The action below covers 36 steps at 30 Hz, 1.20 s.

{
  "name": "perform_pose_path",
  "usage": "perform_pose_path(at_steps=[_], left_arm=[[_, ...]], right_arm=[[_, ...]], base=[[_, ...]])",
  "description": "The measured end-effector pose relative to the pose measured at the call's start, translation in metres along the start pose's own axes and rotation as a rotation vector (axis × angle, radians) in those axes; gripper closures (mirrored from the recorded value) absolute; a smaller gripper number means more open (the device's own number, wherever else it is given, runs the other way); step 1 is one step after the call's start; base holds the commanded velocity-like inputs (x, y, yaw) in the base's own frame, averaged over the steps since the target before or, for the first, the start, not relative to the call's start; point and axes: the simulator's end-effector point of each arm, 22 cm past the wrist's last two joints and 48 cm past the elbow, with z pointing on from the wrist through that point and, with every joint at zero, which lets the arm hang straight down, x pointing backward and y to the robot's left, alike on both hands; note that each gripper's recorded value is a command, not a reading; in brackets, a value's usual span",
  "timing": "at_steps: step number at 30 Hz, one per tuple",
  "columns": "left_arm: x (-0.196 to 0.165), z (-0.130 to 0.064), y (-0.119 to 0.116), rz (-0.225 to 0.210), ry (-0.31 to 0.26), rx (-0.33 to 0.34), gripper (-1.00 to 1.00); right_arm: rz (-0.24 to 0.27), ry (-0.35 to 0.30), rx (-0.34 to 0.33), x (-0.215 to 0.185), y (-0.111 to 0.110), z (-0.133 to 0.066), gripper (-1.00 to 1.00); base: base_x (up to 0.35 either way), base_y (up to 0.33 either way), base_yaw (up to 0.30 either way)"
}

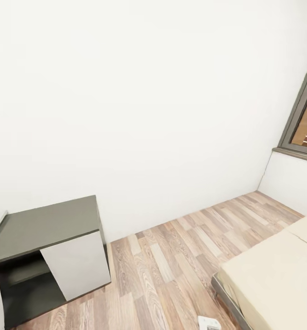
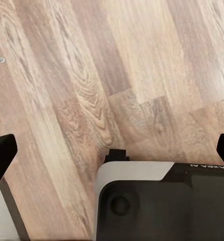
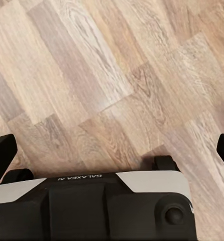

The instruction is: Put all the toys in the child's room - the three board games (two on the bed and one on the table), the two jigsaw puzzles on the table, and the tennis ball on the table - inside the toy box on the table in the child's room.

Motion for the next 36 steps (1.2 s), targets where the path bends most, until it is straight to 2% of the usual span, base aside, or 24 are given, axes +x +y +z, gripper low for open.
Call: perform_pose_path(at_steps=[13, 21, 29, 32, 36], left_arm=[[0.005, 0.000, 0.002, 0.000, 0.006, -0.002, -1.00], [0.008, -0.001, 0.002, -0.001, 0.010, -0.004, -1.00], [0.026, -0.002, 0.006, -0.006, 0.044, -0.014, -1.00], [0.033, -0.003, 0.008, -0.006, 0.057, -0.019, -1.00], [0.044, -0.004, 0.010, -0.006, 0.072, -0.021, -1.00]], right_arm=[[0.000, 0.011, 0.004, 0.009, -0.002, 0.001, -1.00], [0.000, 0.042, 0.010, 0.033, -0.007, 0.002, -1.00], [0.012, 0.049, 0.032, 0.072, -0.023, 0.003, -1.00], [0.013, 0.070, 0.047, 0.090, -0.031, 0.003, -1.00], [0.013, 0.060, 0.059, 0.095, -0.037, 0.003, -1.00]], base=[[0.000, -0.004, 0.040], [0.000, 0.000, 0.157], [0.000, 0.000, 0.017], [0.000, 0.000, 0.001], [0.000, 0.000, 0.000]])
